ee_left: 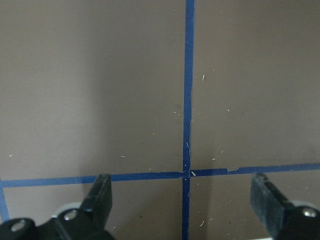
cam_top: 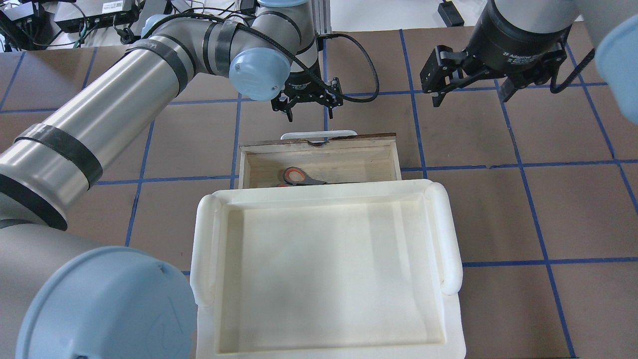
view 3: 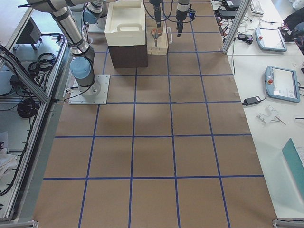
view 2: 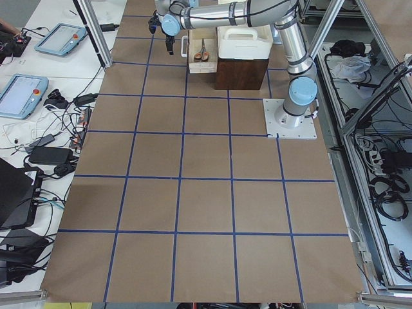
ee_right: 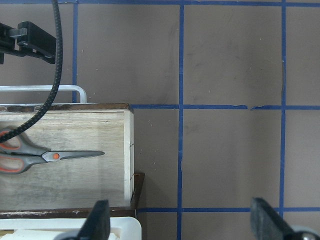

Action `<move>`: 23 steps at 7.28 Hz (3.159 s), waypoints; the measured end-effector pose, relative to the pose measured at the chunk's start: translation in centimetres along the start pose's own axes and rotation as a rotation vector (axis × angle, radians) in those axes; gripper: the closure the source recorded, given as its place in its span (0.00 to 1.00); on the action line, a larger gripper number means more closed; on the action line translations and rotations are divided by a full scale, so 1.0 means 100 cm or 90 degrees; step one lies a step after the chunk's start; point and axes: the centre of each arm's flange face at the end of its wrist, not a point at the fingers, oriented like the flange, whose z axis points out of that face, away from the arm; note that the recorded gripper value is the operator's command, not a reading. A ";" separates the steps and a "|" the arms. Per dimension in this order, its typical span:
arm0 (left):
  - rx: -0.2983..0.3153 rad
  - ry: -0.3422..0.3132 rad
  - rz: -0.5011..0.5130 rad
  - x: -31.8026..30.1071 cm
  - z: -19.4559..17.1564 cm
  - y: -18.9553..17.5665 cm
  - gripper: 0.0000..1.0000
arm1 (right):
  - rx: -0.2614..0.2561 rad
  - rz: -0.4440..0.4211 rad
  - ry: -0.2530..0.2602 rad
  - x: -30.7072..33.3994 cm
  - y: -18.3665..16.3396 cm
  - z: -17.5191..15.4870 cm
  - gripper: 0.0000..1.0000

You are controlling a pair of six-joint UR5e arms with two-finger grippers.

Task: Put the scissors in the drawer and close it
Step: 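Lower the left gripper behind the drawer front near the handle, then push the drawer shut with the left gripper, away from the robot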

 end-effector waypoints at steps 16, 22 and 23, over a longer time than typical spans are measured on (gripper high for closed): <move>-0.245 -0.037 -0.020 -0.006 0.011 0.057 0.00 | 0.006 -0.005 -0.001 0.000 -0.001 -0.001 0.00; -0.341 -0.064 -0.029 -0.014 0.024 0.093 0.00 | 0.004 -0.004 -0.001 0.000 0.000 -0.001 0.00; -0.349 -0.066 -0.030 -0.016 0.028 0.098 0.00 | 0.004 -0.003 -0.001 0.000 -0.001 -0.001 0.00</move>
